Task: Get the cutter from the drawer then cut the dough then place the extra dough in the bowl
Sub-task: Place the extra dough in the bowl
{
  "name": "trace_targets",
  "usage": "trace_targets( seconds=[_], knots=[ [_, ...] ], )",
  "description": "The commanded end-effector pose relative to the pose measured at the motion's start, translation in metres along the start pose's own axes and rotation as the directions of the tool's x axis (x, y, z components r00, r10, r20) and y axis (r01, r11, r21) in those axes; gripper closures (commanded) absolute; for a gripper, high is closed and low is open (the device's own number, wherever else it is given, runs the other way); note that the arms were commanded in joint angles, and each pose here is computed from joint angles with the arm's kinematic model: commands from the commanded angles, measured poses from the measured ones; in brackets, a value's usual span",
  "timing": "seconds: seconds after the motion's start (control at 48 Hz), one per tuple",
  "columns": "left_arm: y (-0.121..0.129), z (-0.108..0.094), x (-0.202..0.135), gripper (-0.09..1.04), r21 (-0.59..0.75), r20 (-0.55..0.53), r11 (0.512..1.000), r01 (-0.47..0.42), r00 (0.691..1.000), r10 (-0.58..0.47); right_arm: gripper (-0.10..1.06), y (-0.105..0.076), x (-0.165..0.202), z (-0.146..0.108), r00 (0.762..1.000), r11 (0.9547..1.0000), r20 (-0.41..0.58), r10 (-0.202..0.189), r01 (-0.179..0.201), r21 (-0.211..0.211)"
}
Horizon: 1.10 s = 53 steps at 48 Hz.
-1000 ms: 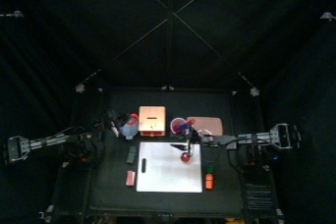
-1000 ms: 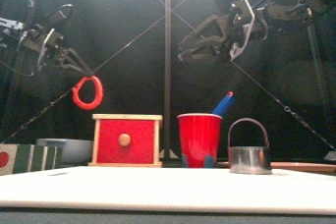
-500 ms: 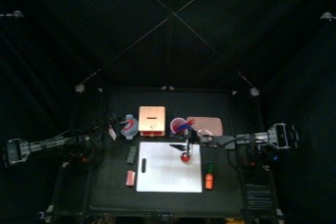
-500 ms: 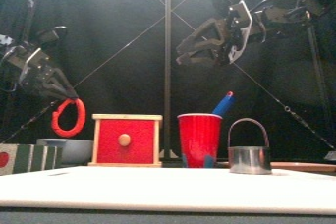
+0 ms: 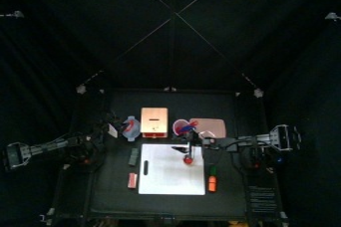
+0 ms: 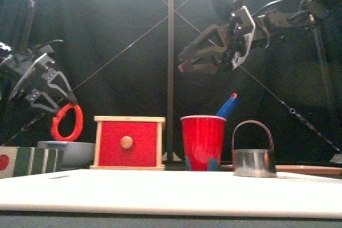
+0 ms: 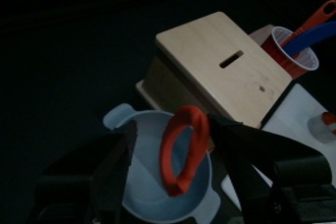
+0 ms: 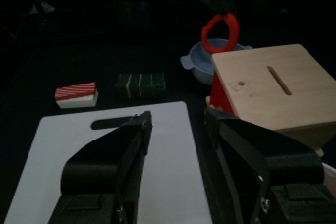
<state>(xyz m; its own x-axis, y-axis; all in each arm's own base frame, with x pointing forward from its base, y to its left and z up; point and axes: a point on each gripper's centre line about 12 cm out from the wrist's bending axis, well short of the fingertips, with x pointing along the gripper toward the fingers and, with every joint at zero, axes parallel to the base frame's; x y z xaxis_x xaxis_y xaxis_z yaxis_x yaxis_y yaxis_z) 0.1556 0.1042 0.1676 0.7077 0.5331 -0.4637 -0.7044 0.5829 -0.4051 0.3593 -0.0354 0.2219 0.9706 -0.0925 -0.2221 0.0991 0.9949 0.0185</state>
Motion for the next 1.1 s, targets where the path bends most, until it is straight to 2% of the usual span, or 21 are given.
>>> trace_targets(
  seconds=[0.021, 0.208, 0.312, 0.438, 0.542, 0.688, 0.812, 1.104],
  knots=[
    [-0.008, 0.006, 0.0, 0.02, -0.001, 0.004, 1.0, 0.028, 1.0, -0.028, 0.13, -0.002, 0.003, 0.014, 0.999, 1.0, 0.041, -0.004, 0.004, 0.001],
    [-0.014, 0.008, 0.0, 0.02, 0.057, 0.01, 0.997, 0.051, 0.999, -0.051, 0.13, -0.002, 0.004, 0.014, 0.999, 1.0, 0.043, -0.005, 0.005, 0.0],
    [-0.028, 0.009, -0.001, 0.02, 0.179, 0.005, 0.978, 0.11, 0.994, -0.112, 0.13, -0.002, 0.004, 0.015, 0.999, 1.0, 0.046, -0.004, 0.005, -0.002],
    [-0.046, 0.008, -0.005, 0.02, 0.347, 0.014, 0.92, 0.184, 0.98, -0.201, 0.13, -0.002, 0.0, 0.02, 0.998, 1.0, 0.061, -0.004, 0.004, -0.002],
    [-0.062, 0.01, -0.01, 0.02, 0.436, 0.061, 0.872, 0.223, 0.959, -0.276, 0.13, -0.001, -0.004, 0.025, 0.997, 1.0, 0.078, -0.004, 0.004, 0.001],
    [-0.082, 0.009, -0.02, 0.02, 0.547, 0.131, 0.794, 0.265, 0.91, -0.394, 0.13, -0.001, -0.009, 0.035, 0.993, 1.0, 0.115, -0.002, 0.002, -0.001],
    [-0.089, 0.001, -0.027, 0.02, 0.63, 0.152, 0.724, 0.28, 0.87, -0.469, 0.13, 0.001, -0.011, 0.042, 0.989, 1.0, 0.147, 0.005, -0.004, -0.008],
    [-0.084, -0.005, -0.027, 0.02, 0.594, 0.149, 0.748, 0.297, 0.873, -0.465, 0.13, 0.0, -0.011, 0.043, 0.989, 1.0, 0.148, 0.0, 0.0, -0.003]
  ],
)
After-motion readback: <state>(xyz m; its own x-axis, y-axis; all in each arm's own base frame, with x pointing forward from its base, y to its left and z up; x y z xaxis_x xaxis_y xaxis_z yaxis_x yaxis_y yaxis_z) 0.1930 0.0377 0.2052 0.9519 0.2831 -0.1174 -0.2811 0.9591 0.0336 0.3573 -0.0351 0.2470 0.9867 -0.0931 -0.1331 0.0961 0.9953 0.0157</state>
